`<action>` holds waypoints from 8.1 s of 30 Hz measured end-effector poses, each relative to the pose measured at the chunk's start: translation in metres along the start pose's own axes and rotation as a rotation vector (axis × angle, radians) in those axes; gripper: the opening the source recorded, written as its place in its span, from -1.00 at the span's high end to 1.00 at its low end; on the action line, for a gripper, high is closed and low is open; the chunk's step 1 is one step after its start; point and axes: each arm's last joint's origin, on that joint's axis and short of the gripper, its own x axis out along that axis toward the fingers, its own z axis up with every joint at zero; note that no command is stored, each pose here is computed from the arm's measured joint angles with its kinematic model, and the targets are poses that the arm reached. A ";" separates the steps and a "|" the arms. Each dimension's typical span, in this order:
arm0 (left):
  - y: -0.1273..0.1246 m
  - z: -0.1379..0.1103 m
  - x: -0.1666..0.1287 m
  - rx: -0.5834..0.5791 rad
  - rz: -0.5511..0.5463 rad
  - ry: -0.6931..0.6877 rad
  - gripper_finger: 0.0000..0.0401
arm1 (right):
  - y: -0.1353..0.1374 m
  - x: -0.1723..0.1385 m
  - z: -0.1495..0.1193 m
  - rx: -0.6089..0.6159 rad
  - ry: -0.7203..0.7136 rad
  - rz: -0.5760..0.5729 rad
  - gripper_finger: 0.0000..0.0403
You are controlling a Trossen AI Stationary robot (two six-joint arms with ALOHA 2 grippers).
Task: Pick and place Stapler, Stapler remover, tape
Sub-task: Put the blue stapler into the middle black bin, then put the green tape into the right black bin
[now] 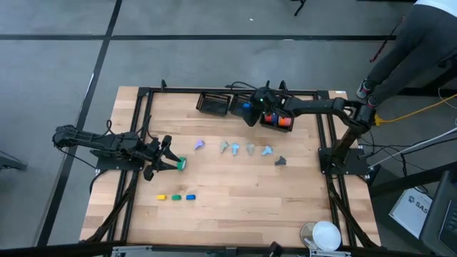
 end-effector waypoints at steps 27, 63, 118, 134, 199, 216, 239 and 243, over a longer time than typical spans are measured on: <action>0.000 0.000 0.000 0.000 0.000 0.000 0.25 | 0.000 -0.002 -0.007 -0.014 0.081 0.010 -0.14; 0.000 0.000 0.000 0.000 0.000 0.000 0.25 | 0.141 -0.098 -0.027 -0.427 -0.040 0.376 -0.13; -0.002 0.013 0.002 -0.338 0.004 -0.149 0.25 | 0.155 -0.103 -0.024 -0.341 -0.120 0.422 -0.13; -0.008 0.045 -0.002 -0.263 0.355 0.287 0.93 | 0.155 -0.103 -0.024 -0.344 -0.121 0.420 -0.13; 0.025 -0.009 0.115 -0.031 0.470 0.926 0.99 | 0.153 -0.102 -0.023 -0.387 -0.125 0.413 -0.13; 0.041 -0.013 0.126 0.091 0.571 0.851 0.99 | 0.153 -0.102 -0.023 -0.389 -0.130 0.414 -0.13; 0.016 0.063 0.110 0.169 0.464 0.577 0.99 | 0.154 -0.102 -0.022 -0.523 -0.171 0.407 -0.13; 0.003 0.078 0.083 0.164 0.474 0.406 0.99 | 0.153 -0.102 -0.020 -0.589 -0.211 0.351 -0.13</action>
